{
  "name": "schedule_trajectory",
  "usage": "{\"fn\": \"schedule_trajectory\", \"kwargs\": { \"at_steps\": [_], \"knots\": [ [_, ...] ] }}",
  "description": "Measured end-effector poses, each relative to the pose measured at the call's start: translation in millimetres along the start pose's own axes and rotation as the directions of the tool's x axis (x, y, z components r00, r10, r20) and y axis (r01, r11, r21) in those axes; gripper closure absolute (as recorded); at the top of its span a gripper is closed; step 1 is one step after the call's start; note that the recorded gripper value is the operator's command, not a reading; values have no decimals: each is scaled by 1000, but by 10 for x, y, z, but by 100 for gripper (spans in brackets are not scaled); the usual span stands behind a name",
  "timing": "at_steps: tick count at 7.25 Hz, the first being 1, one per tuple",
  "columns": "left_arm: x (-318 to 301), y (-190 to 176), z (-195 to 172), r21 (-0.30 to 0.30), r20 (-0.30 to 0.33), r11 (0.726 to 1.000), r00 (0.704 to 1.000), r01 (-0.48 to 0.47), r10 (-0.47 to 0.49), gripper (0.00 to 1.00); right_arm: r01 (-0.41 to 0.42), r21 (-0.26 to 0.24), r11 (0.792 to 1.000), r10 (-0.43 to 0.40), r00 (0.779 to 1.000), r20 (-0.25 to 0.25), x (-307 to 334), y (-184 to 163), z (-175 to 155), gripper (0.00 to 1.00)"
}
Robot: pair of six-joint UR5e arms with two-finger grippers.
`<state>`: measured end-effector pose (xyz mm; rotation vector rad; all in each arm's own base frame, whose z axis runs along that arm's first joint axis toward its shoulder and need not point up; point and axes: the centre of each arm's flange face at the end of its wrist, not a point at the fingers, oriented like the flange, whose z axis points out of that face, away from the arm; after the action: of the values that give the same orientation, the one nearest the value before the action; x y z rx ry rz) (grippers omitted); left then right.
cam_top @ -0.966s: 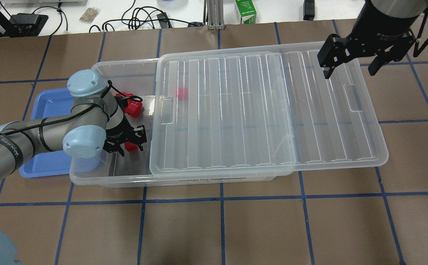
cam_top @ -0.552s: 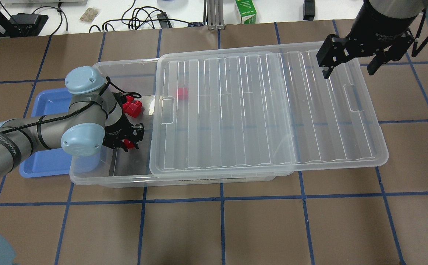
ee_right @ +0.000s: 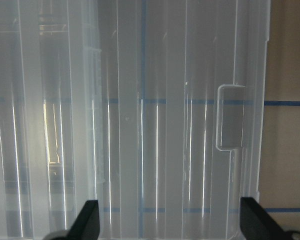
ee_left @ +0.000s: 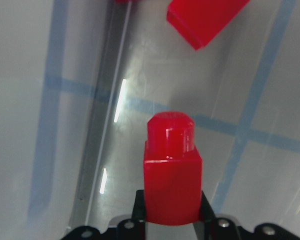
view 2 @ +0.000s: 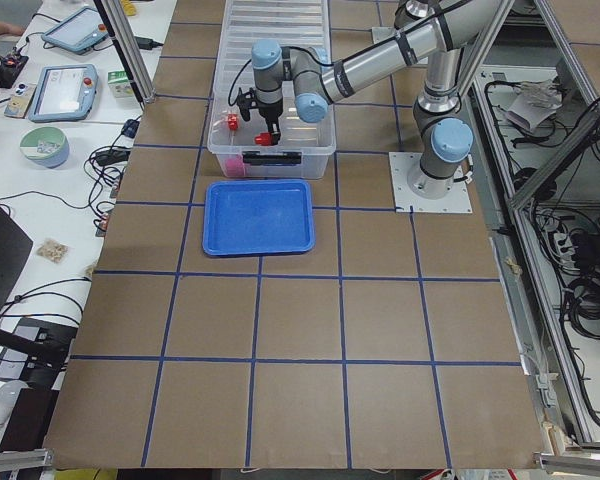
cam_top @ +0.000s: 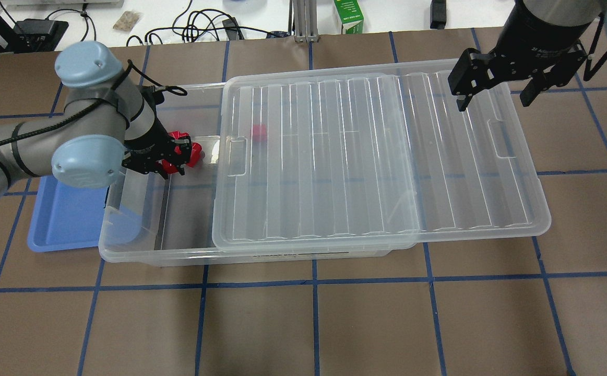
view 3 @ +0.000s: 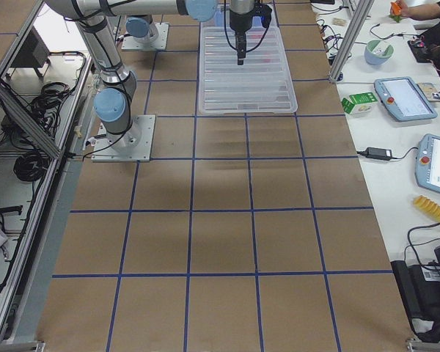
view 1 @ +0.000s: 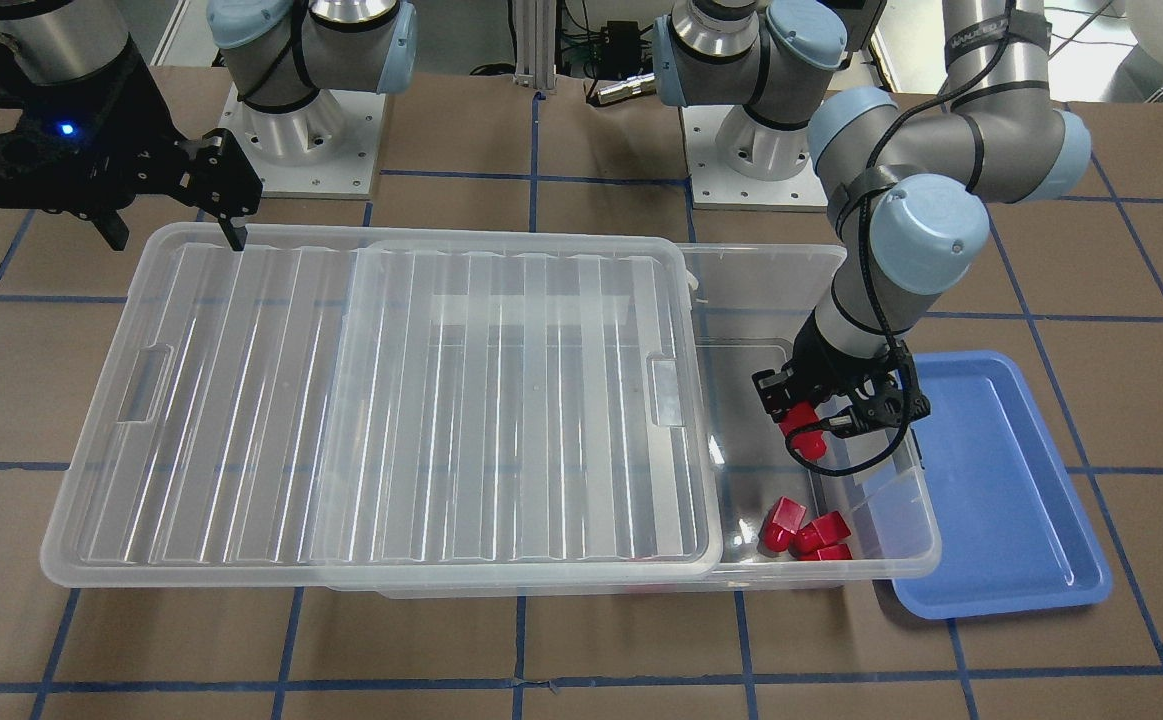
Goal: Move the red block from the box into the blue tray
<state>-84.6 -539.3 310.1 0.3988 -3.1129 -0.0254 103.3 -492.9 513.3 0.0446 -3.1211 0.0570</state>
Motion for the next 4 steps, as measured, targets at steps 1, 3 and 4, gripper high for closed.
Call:
{"fn": "schedule_trajectory", "kwargs": {
  "at_steps": [1,3,4],
  "knots": [
    [18,-41,-362,-2,-1,1000,1000,-2,2,100,0,0,1000,0,1000,1,-1,0,1,0],
    [-34,-105,-952,3,1,1000,1000,-6,6,100,0,1,1000,0,1000,0,0,0,-2,0],
    [-149,-158,-1108,8,2,1000,1000,-19,19,100,0,0,1000,0,1000,-1,1,0,-2,0]
  ]
}}
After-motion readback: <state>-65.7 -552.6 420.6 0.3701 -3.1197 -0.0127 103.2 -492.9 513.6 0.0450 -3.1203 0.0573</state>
